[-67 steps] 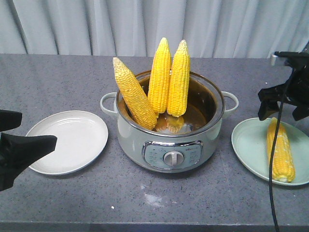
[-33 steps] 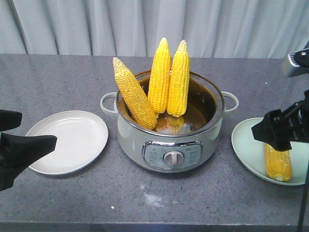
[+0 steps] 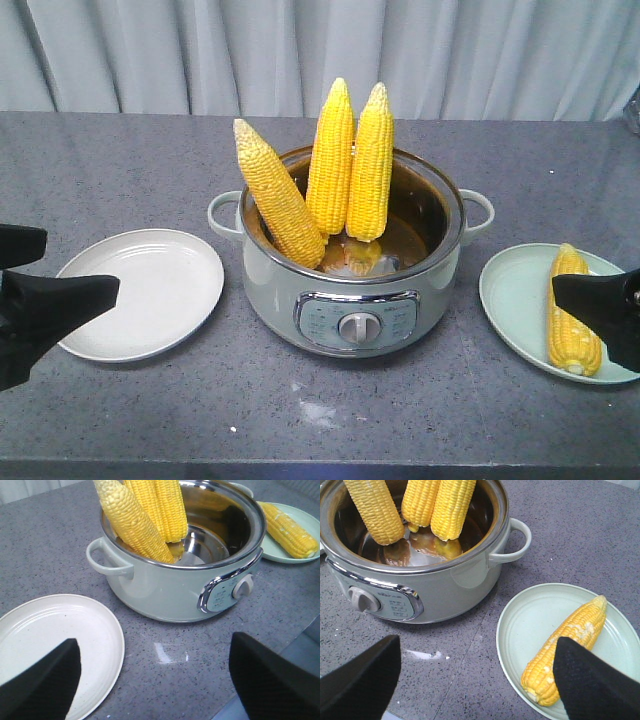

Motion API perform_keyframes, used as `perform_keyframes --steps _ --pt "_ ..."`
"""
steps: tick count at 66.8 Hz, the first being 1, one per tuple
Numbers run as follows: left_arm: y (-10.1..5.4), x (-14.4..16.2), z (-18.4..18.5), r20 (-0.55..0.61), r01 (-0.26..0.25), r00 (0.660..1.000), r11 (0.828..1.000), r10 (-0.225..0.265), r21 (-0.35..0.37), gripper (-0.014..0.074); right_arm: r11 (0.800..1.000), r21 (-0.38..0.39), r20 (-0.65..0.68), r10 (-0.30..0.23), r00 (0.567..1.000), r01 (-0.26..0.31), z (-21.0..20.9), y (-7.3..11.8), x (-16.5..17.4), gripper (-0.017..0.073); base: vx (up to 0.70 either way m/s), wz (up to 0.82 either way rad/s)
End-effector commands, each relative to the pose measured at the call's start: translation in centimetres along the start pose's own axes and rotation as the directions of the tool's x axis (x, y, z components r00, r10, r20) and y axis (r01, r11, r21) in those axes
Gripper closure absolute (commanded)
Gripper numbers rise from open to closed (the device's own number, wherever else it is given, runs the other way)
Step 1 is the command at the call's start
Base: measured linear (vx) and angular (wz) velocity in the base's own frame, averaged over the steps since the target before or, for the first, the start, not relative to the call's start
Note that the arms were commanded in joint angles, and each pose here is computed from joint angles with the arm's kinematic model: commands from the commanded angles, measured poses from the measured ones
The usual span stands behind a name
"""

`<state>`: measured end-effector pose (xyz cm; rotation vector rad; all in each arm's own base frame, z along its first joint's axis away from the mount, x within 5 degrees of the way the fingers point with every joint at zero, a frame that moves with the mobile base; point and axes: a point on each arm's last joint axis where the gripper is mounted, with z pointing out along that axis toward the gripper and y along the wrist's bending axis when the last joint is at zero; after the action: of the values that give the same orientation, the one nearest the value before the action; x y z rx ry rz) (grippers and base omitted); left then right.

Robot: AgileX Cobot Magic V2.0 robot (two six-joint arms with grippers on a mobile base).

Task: Distribute corn equally
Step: 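Open the right gripper and withdraw it from the corn, then reach the left gripper into the pot and grasp a corn cob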

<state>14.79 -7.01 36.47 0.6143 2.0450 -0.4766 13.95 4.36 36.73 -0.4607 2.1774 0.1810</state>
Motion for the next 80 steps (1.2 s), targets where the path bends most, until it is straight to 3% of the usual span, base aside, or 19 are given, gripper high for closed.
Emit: perform_keyframes --steps 1,11,16,28,44,58,74,80 --pt "0.1 -1.7 0.1 0.100 0.053 0.994 0.999 -0.054 0.010 0.0003 1.000 0.019 0.089 -0.016 0.996 0.015 -0.6 -0.1 -1.1 -0.0031 0.00 0.00" --pt "1.1 -2.0 1.9 0.088 0.078 0.993 0.997 -0.077 -0.012 -0.0001 1.000 0.017 0.089 -0.014 0.996 0.013 -0.6 -0.1 -1.1 -0.0031 0.00 0.00" --pt "1.6 -2.6 2.8 0.084 0.067 0.994 0.998 -0.065 -0.016 -0.0004 1.000 0.017 0.089 -0.014 0.996 0.013 -0.6 -0.1 -1.1 -0.0031 0.00 0.00" --pt "2.4 -4.8 5.3 0.091 0.035 0.995 0.999 -0.039 0.041 -0.0004 1.000 0.017 0.088 -0.014 0.996 0.013 -0.6 -0.1 -1.1 -0.0031 0.00 0.00" --pt "4.1 -7.3 10.2 0.105 0.051 0.992 0.991 -0.064 0.127 -0.0003 1.000 0.017 0.088 -0.014 0.996 0.013 -0.6 -0.1 -1.1 -0.0031 0.00 0.00" --pt "5.7 -8.7 14.1 0.092 0.050 0.994 0.987 -0.065 0.154 -0.0002 1.000 0.017 0.088 -0.014 0.996 0.013 -0.6 -0.1 -1.1 -0.0031 0.00 0.00" --pt "5.1 -10.2 18.7 0.106 -0.053 0.994 0.982 0.034 0.179 -0.0001 1.000 0.017 0.088 -0.014 0.996 0.013 -0.6 -0.1 -1.1 -0.0031 0.00 0.00" --pt "4.5 -10.4 20.5 0.099 -0.064 0.994 0.978 0.045 0.199 -0.0001 1.000 0.017 0.088 -0.014 0.996 0.013 -0.6 -0.1 -1.1 -0.0031 0.00 0.00"
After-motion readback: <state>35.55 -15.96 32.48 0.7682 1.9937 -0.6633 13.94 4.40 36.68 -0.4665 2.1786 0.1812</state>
